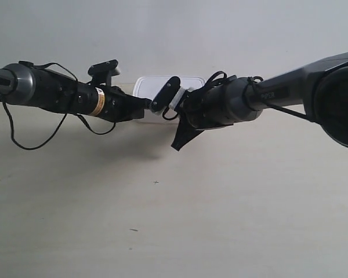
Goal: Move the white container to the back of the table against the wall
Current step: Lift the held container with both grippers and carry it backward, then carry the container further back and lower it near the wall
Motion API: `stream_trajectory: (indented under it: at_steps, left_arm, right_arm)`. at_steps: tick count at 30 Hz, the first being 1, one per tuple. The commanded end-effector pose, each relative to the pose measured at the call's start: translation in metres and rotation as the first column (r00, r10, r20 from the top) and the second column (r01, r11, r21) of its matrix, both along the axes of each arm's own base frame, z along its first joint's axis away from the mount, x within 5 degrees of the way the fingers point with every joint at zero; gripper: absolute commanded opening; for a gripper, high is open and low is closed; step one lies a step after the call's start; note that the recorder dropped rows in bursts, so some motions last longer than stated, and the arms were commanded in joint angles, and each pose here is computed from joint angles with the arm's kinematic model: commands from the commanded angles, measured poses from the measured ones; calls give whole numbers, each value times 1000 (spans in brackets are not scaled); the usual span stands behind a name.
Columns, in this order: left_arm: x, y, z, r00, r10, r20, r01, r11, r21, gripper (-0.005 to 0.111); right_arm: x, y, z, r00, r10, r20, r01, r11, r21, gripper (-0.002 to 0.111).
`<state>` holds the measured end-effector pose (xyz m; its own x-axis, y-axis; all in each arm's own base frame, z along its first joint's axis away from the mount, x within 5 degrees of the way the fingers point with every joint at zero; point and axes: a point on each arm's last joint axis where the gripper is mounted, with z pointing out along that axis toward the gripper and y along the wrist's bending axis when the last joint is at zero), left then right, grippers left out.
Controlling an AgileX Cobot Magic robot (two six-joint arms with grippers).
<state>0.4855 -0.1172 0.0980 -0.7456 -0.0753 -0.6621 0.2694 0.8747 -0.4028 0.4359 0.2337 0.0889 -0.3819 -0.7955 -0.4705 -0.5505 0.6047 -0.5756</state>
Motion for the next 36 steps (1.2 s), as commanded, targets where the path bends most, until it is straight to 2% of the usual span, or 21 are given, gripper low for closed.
stream_trajectory:
  at_steps: [1, 17, 27, 36]
  left_arm:
    - [5, -3, -5, 1000, -18, 4, 18, 1000, -8, 0]
    - [21, -4, -8, 998, -30, 56, 30, 1000, 8, 0]
    - [29, -4, -17, 997, -57, 55, 59, 998, -22, 0]
    - [35, -4, -10, 994, -65, 83, 68, 997, -30, 0]
  right_arm:
    - [6, 1, -6, 1000, -10, 3, 10, 1000, 4, 0]
    - [25, 7, -12, 999, 12, 52, -11, 1000, -19, 0]
    - [30, 9, -10, 997, 26, 71, -24, 999, -25, 0]
    - [34, 3, -10, 996, 47, 80, -44, 998, -41, 0]
